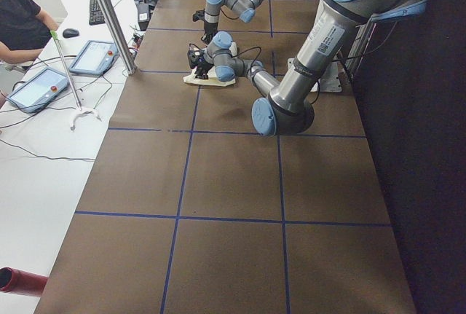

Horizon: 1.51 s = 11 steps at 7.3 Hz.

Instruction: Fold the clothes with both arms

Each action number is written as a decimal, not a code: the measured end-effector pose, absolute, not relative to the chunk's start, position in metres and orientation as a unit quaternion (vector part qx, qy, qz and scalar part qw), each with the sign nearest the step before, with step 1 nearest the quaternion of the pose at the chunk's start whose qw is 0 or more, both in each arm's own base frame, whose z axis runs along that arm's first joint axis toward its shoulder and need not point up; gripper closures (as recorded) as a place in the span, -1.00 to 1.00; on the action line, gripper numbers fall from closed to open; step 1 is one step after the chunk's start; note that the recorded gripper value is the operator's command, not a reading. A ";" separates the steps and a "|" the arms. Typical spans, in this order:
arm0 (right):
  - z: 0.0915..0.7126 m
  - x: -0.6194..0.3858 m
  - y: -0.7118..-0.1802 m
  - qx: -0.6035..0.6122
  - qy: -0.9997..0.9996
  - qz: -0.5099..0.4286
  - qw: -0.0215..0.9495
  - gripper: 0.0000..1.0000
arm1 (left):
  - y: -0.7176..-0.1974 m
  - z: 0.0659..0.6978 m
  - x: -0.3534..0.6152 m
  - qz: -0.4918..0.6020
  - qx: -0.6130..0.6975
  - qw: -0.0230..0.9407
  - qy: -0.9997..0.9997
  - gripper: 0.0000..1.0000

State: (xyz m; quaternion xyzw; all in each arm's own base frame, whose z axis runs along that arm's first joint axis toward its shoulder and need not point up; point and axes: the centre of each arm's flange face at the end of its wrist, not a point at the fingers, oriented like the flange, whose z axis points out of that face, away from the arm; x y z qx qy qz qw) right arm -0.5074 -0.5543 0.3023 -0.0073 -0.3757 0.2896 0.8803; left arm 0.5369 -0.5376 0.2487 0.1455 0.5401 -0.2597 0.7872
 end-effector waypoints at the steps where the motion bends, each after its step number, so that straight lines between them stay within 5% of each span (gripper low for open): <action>1: 0.303 -0.507 -0.556 -0.006 -0.376 0.289 0.881 -0.99 | -0.534 0.239 0.524 -0.256 0.152 0.773 0.561 0.08; 2: 0.300 -0.505 -0.557 -0.005 -0.378 0.289 0.880 -1.00 | -0.527 0.231 0.513 -0.250 0.150 0.763 0.578 0.99; 7: 0.282 -0.414 -0.554 -0.054 -0.441 0.267 0.855 -1.00 | -0.443 0.262 0.548 -0.205 0.066 0.780 0.587 1.00; 11: 0.275 -0.396 -0.545 -0.048 -0.451 0.263 0.852 -1.00 | -0.428 0.290 0.569 -0.199 0.050 0.807 0.554 1.00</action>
